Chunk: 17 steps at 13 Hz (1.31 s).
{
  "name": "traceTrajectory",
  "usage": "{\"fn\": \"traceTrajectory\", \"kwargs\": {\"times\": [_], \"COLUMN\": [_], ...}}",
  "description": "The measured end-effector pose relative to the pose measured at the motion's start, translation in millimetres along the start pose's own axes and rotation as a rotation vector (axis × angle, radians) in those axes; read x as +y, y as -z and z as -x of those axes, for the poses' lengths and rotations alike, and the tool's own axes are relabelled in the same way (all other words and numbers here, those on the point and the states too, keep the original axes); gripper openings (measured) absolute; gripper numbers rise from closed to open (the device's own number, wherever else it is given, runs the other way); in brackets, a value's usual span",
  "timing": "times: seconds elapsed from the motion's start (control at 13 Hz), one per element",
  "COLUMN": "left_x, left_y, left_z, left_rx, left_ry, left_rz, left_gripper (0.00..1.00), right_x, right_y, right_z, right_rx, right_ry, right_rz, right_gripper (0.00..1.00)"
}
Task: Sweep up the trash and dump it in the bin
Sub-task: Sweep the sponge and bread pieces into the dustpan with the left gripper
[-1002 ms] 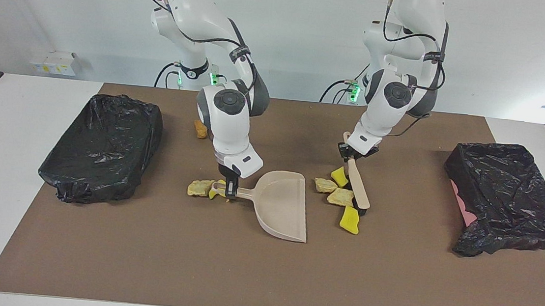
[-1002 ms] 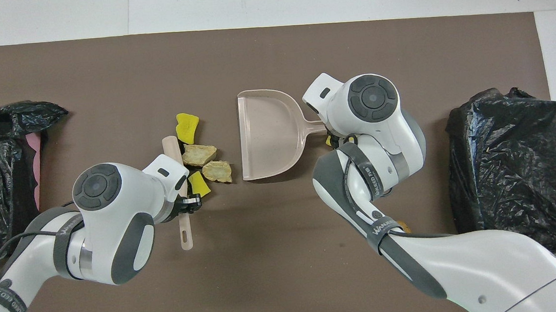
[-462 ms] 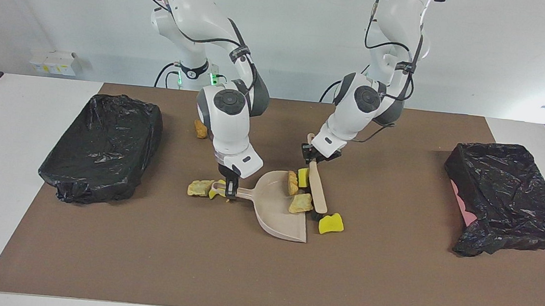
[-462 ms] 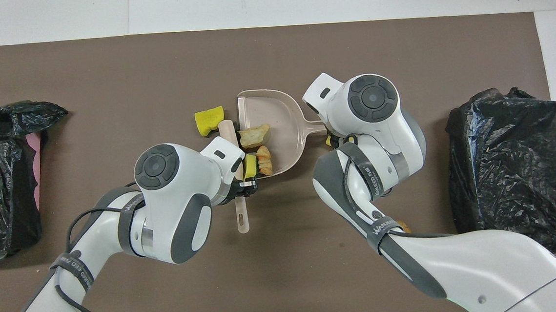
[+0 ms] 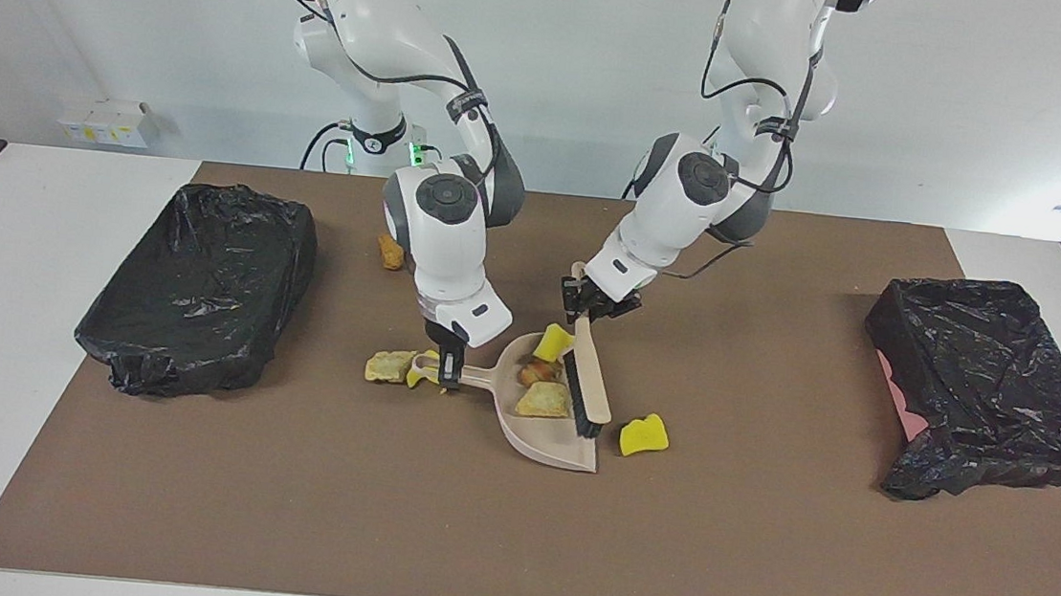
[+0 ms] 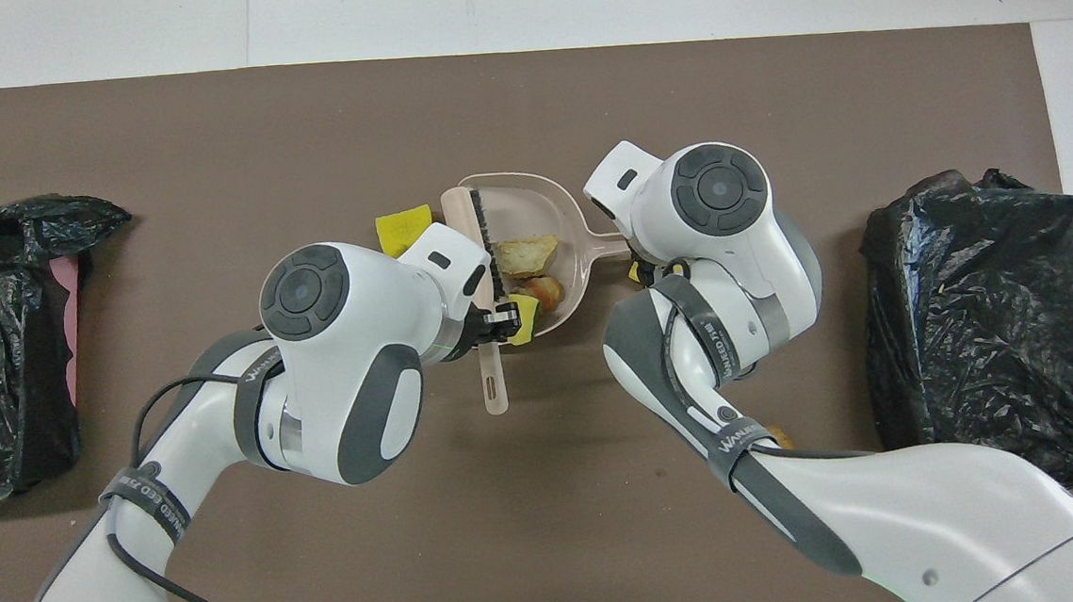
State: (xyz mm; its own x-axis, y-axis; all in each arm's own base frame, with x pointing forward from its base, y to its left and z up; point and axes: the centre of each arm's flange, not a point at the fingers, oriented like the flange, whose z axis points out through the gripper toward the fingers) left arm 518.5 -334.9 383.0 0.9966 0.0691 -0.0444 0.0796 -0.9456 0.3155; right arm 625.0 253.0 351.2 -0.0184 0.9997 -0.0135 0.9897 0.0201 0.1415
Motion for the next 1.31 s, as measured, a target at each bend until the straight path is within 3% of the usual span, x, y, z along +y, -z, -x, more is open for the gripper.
{"fn": "traceTrajectory", "kwargs": {"times": [0.39, 0.77, 1.0, 1.31], "left_x": [-73, -123, -113, -51], "left_y": [23, 22, -4, -30], "left_z": [-41, -57, -43, -7], "left_rx": [-0.017, -0.051, -0.099, -0.123], "left_ry": [0.055, 0.053, 0.003, -0.123], "left_rz": [-0.113, -0.138, -0.153, -0.16], "left_gripper": [0.26, 0.26, 0.26, 0.26], "right_x": [0, 0, 0, 0], "right_y": [0, 0, 0, 0], "right_z": [0, 0, 0, 0], "right_rx": [0.0, 0.0, 0.0, 0.0], "right_ry": [0.0, 0.0, 0.0, 0.0], "right_rz": [0.0, 0.0, 0.0, 0.0], "right_gripper": [0.31, 0.31, 0.31, 0.31]}}
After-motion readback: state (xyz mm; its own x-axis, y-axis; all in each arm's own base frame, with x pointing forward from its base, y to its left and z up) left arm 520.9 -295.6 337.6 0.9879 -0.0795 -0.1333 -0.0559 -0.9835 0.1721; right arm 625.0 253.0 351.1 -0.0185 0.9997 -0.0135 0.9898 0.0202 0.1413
